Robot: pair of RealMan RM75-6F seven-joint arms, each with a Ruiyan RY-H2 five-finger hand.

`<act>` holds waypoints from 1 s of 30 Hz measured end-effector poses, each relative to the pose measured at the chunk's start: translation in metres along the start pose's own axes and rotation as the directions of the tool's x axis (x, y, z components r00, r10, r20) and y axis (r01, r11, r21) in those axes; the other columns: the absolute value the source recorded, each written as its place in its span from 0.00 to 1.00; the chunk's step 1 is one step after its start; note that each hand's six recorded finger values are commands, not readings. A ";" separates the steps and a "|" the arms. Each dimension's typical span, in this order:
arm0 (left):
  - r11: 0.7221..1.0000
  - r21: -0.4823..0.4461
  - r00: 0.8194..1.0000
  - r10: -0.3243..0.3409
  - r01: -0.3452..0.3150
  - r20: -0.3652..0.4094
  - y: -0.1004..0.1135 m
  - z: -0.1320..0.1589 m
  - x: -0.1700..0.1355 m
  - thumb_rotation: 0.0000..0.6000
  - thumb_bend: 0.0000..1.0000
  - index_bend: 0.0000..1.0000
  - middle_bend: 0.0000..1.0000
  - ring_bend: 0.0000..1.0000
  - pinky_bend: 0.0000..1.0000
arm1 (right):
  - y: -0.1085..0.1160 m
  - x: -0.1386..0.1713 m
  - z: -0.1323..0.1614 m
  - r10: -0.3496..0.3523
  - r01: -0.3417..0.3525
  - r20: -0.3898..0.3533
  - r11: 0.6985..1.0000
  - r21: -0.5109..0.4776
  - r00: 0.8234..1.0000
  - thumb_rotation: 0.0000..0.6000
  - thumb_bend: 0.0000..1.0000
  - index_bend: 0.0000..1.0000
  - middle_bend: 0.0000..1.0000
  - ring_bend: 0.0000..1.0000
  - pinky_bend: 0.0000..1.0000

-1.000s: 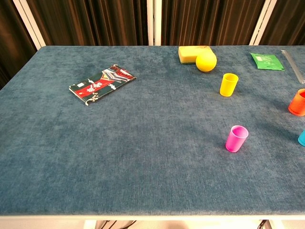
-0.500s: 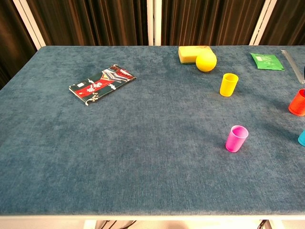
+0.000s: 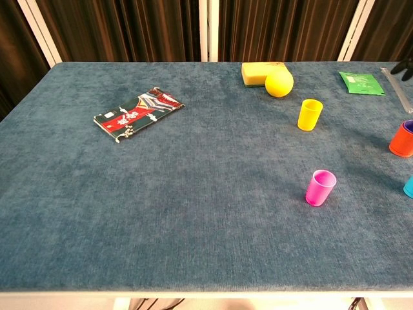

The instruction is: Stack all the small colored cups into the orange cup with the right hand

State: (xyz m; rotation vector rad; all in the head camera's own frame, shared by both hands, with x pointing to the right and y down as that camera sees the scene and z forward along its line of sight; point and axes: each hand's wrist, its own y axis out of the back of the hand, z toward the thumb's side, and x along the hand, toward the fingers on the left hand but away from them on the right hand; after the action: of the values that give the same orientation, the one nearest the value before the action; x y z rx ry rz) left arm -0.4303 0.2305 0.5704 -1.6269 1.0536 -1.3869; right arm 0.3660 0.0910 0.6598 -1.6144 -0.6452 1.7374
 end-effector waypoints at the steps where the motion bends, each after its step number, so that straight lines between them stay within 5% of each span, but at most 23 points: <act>1: 1.000 0.001 1.000 -0.001 0.001 0.002 0.000 0.000 0.000 1.00 0.07 0.03 0.00 0.00 0.00 | 0.004 -0.002 0.004 -0.011 0.011 -0.010 1.000 -0.005 1.000 1.00 0.22 0.07 0.14 0.19 0.21; 8: 1.000 0.010 1.000 0.002 -0.002 0.024 0.000 0.008 0.002 1.00 0.07 0.04 0.00 0.00 0.00 | 0.012 -0.023 0.042 -0.009 0.010 -0.071 1.000 0.015 0.997 1.00 0.22 0.08 0.15 0.19 0.22; 16: 1.000 0.004 1.000 0.006 -0.006 0.009 0.002 0.004 0.002 1.00 0.07 0.04 0.00 0.00 0.00 | -0.009 -0.049 0.086 0.047 -0.043 -0.095 0.998 0.044 0.994 1.00 0.23 0.10 0.18 0.20 0.23; 30: 1.000 -0.001 1.000 0.004 -0.004 -0.006 0.001 -0.003 0.001 1.00 0.07 0.03 0.00 0.00 0.00 | -0.026 -0.064 0.113 0.025 -0.019 -0.111 0.998 0.055 0.994 1.00 0.27 0.21 0.25 0.26 0.29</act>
State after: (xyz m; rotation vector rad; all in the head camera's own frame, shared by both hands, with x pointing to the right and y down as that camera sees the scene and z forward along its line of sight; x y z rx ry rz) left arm -0.4334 0.2294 0.5701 -1.6214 1.0603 -1.3902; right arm 0.2588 0.0697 0.7340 -1.6739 -0.5247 1.6531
